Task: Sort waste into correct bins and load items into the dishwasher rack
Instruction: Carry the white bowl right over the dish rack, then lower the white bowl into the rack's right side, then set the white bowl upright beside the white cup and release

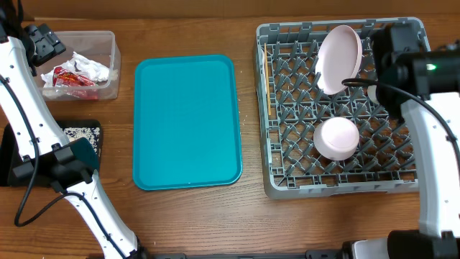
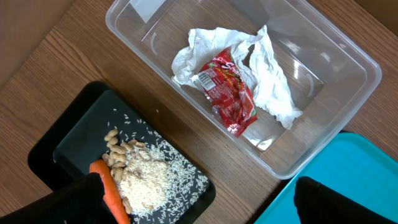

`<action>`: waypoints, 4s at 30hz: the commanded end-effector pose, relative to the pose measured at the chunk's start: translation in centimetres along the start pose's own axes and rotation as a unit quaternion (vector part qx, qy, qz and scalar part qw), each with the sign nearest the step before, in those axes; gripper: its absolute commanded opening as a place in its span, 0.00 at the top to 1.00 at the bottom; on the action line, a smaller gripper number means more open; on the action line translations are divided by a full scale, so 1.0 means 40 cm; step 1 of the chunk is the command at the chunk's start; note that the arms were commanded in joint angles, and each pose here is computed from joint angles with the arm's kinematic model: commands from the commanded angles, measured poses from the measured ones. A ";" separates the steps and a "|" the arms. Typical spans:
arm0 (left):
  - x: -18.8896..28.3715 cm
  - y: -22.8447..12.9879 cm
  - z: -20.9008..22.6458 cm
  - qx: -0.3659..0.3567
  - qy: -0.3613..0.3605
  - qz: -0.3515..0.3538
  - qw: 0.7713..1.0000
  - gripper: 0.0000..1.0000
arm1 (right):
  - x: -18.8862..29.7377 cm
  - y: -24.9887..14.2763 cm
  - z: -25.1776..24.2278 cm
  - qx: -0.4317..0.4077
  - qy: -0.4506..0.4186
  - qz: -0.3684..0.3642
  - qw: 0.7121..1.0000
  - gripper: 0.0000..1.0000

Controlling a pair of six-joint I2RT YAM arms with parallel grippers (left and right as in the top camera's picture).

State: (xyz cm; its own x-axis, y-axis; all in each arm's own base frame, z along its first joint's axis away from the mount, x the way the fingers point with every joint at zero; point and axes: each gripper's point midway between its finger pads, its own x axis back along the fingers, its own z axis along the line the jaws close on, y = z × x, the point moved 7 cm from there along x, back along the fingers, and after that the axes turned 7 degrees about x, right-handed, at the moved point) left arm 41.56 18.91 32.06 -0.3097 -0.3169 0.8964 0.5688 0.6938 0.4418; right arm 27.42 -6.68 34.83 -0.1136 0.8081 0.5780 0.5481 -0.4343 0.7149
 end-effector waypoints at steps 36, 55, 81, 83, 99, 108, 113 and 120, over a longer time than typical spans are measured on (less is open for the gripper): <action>0.011 0.002 0.002 0.001 0.003 -0.008 1.000 0.00 | -0.397 -0.152 -0.022 -0.116 -0.242 -0.121 0.956 0.96; 0.011 0.002 0.002 0.001 0.003 -0.008 1.000 0.00 | -0.475 -0.220 0.049 0.019 -0.255 -0.076 0.964 0.88; 0.011 0.002 0.002 0.001 0.003 -0.008 1.000 0.00 | -0.363 -0.254 0.177 0.077 -0.157 -0.108 0.979 0.78; 0.011 0.002 0.002 0.001 0.003 -0.008 1.000 0.00 | -0.358 -0.255 0.181 0.075 -0.149 -0.106 0.980 0.78; 0.011 0.002 0.002 0.001 0.003 -0.008 1.000 0.00 | -0.267 -0.226 0.145 0.005 0.014 -0.024 1.000 0.84; 0.011 0.002 0.002 0.001 0.003 -0.008 1.000 0.00 | -0.143 -0.216 0.119 0.002 0.243 0.035 0.969 0.65; 0.011 0.002 0.002 0.001 0.003 -0.008 1.000 0.00 | -0.061 -0.199 0.076 -0.026 0.346 0.027 0.937 0.23; 0.011 0.002 0.002 0.001 0.003 -0.008 1.000 0.00 | 0.032 -0.158 0.025 -0.026 0.452 -0.043 0.891 0.12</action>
State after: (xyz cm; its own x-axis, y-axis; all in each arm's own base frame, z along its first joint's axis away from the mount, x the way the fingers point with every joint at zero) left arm 41.56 18.92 32.06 -0.3101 -0.3170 0.8963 0.5686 0.6937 0.4421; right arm 24.61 -3.90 28.79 -0.7017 0.3306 0.6311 0.4484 -0.4834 0.7518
